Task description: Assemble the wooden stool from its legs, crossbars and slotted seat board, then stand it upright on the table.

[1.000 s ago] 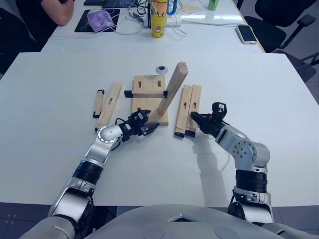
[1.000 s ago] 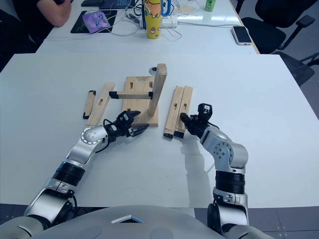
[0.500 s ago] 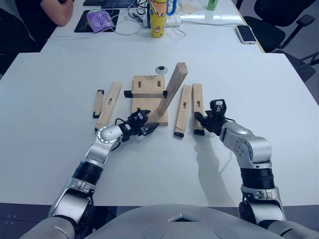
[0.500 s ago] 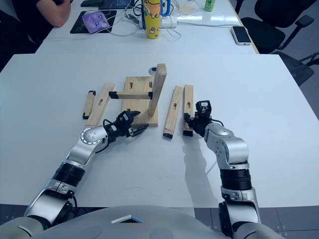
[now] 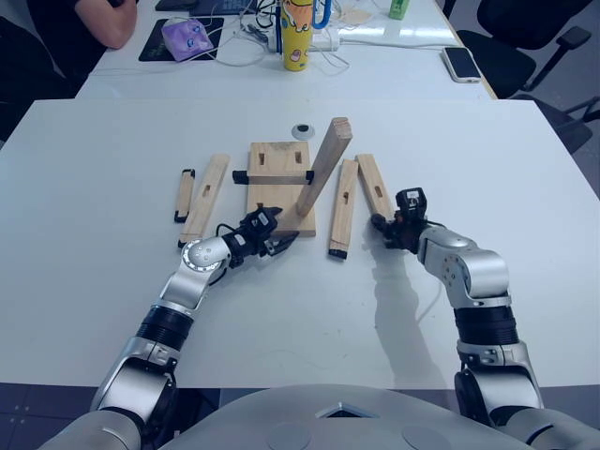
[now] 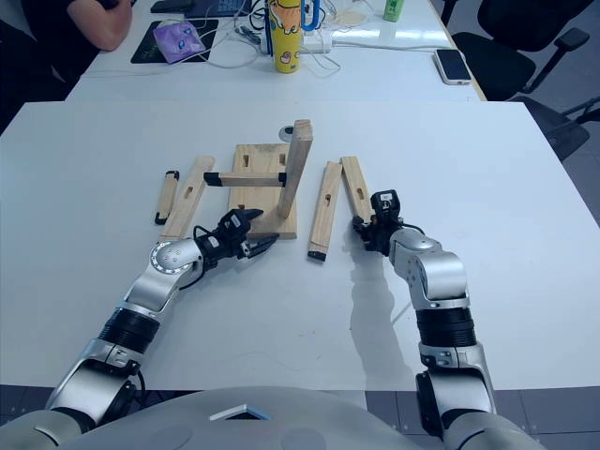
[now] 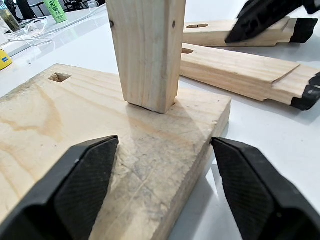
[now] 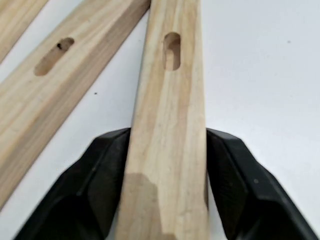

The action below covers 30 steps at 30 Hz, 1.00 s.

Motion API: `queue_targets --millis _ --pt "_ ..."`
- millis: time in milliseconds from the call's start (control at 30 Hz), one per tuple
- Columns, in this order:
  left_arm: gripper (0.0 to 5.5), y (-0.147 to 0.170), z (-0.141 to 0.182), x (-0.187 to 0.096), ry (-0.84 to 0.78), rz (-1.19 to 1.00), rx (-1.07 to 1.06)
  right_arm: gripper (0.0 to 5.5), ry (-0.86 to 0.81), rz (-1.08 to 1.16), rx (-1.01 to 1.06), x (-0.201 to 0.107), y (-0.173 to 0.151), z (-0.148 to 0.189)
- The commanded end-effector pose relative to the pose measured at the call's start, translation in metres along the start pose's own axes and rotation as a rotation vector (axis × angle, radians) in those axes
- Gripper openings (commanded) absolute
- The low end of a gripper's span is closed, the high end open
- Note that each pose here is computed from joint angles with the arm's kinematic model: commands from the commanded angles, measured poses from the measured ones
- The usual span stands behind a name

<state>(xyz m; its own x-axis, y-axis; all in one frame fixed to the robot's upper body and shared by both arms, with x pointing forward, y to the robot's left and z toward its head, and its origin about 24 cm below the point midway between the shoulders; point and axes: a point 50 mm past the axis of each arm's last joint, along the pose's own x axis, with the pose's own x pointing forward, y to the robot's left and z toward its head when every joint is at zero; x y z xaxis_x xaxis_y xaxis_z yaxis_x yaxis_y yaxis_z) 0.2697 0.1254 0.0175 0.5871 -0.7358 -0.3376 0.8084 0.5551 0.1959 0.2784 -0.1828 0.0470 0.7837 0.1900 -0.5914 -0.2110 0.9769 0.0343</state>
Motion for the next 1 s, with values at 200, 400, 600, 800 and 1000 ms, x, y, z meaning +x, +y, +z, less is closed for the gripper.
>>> queue_targets --millis 200,400,600,800,1000 --pt "3.44 -0.024 -0.057 -0.017 0.260 -0.041 -0.156 2.54 -0.295 -0.071 -0.031 -0.009 -0.008 0.038" --pt "3.44 -0.023 -0.056 -0.016 0.260 -0.047 -0.154 2.54 -0.432 0.050 -0.008 -0.020 0.020 0.052" --pt "3.44 -0.022 -0.055 -0.015 0.262 -0.062 -0.142 2.93 -0.126 0.156 0.165 -0.018 0.049 0.004" --pt "3.44 -0.022 -0.054 -0.016 0.261 -0.066 -0.144 3.91 -0.066 0.197 0.276 -0.021 0.061 -0.003" --pt "3.44 -0.022 -0.056 -0.016 0.265 -0.066 -0.153 4.82 -0.009 0.174 0.174 -0.014 0.068 0.002"
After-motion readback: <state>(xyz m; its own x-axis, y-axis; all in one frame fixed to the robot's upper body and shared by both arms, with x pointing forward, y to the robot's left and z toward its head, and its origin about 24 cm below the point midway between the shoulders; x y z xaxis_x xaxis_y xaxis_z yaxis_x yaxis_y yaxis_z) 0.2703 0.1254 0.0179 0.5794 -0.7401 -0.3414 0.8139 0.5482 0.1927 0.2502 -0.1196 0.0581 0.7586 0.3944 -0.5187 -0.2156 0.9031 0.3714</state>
